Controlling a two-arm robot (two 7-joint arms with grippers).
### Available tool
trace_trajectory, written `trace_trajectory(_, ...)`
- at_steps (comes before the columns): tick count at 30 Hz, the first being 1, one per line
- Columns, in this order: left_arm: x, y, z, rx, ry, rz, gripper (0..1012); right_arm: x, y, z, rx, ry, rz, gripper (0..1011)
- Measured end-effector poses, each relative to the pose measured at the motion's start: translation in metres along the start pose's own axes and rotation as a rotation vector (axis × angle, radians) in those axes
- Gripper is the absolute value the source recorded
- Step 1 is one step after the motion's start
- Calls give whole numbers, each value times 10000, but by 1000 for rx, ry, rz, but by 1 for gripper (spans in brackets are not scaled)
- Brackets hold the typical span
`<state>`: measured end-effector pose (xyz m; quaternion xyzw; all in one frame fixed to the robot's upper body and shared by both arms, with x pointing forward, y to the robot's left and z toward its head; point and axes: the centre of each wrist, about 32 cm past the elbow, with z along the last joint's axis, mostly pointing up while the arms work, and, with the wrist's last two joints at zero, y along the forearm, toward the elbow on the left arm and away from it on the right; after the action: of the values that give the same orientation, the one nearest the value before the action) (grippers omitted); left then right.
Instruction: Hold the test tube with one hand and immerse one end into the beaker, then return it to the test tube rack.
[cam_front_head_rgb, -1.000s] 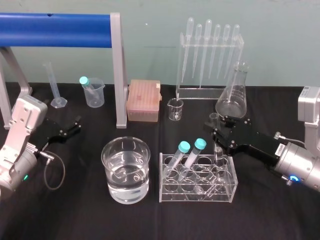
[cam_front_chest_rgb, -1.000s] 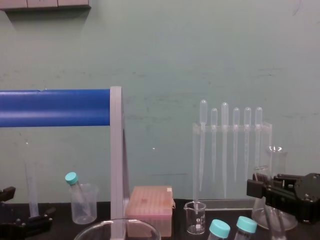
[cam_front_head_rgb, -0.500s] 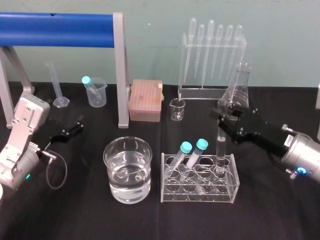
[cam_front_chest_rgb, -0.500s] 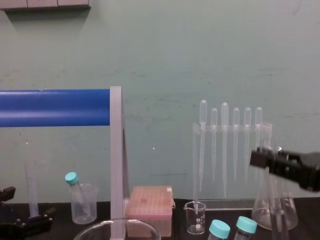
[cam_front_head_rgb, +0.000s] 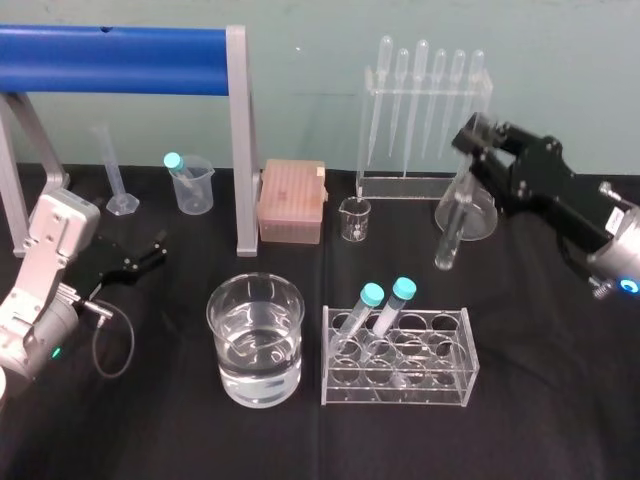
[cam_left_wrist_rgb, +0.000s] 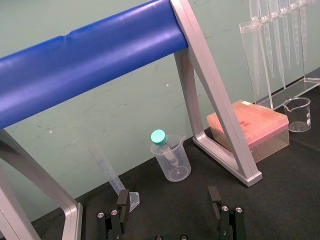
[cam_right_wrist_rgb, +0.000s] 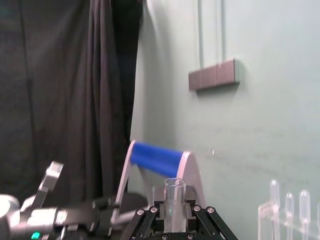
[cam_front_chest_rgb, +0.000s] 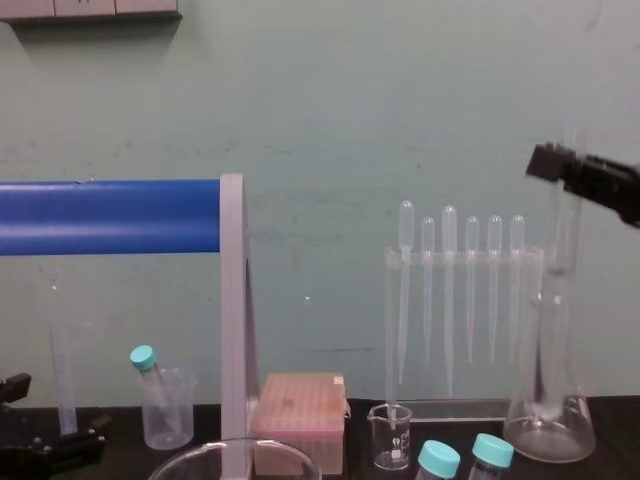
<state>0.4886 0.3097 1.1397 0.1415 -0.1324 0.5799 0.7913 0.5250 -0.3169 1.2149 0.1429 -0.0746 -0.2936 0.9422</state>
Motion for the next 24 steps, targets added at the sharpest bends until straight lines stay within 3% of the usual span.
trace_trajectory(5, 0, 0, 0, 0, 0, 0, 1000, 107, 90, -112, 57, 24, -4, 225)
trace_trajectory(13, 0, 0, 0, 0, 0, 0, 1000, 223, 181, -323, 4, 49, -17, 225)
trace_trajectory(24, 0, 0, 0, 0, 0, 0, 1000, 239, 194, -346, -7, 43, -20, 226)
